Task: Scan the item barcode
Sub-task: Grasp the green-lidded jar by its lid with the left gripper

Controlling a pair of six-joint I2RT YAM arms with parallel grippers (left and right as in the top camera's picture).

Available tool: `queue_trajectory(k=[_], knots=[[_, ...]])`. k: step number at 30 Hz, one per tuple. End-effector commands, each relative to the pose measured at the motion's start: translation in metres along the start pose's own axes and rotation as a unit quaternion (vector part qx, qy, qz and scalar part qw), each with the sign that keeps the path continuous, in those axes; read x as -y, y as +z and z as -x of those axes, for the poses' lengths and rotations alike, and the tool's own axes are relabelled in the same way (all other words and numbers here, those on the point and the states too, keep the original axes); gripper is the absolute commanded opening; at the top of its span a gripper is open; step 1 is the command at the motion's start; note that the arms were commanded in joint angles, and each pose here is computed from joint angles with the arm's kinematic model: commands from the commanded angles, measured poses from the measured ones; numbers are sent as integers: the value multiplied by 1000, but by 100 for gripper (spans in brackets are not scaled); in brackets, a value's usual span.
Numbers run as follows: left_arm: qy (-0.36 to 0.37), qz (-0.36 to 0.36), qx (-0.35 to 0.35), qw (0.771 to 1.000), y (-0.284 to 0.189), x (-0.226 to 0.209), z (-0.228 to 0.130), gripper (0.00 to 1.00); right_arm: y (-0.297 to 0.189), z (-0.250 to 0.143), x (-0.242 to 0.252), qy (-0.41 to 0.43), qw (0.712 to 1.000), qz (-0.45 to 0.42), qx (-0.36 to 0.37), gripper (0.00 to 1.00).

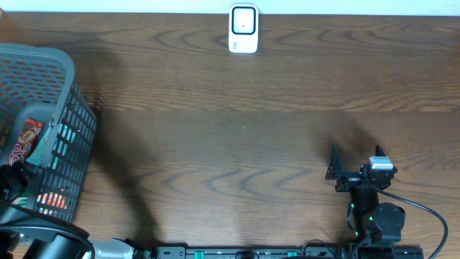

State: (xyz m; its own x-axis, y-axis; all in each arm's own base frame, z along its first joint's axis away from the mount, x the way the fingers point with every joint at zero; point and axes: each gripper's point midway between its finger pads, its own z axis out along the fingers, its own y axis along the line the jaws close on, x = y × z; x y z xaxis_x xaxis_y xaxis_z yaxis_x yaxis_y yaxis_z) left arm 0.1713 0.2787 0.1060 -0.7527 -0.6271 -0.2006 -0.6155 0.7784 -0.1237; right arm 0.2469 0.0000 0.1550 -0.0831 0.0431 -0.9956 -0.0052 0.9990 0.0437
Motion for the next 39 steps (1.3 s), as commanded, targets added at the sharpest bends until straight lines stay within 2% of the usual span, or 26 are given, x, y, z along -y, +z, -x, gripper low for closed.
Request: queue_trajectory(k=[1, 8, 20, 29, 39], knots=[[34, 17, -10, 999, 0, -6, -4, 88, 0, -1, 0, 5, 1000, -1, -2, 99], [61, 29, -13, 998, 0, -11, -4, 88, 0, -1, 0, 5, 1000, -1, -2, 99], [161, 56, -21, 985, 4, -23, 0, 89, 0, -1, 0, 5, 1000, -1, -2, 99], [165, 60, -23, 984, 15, -29, 6, 88, 0, -1, 0, 5, 1000, 0, -2, 99], [206, 65, -25, 976, 15, -31, 8, 88, 0, -1, 0, 5, 1000, 0, -2, 99]])
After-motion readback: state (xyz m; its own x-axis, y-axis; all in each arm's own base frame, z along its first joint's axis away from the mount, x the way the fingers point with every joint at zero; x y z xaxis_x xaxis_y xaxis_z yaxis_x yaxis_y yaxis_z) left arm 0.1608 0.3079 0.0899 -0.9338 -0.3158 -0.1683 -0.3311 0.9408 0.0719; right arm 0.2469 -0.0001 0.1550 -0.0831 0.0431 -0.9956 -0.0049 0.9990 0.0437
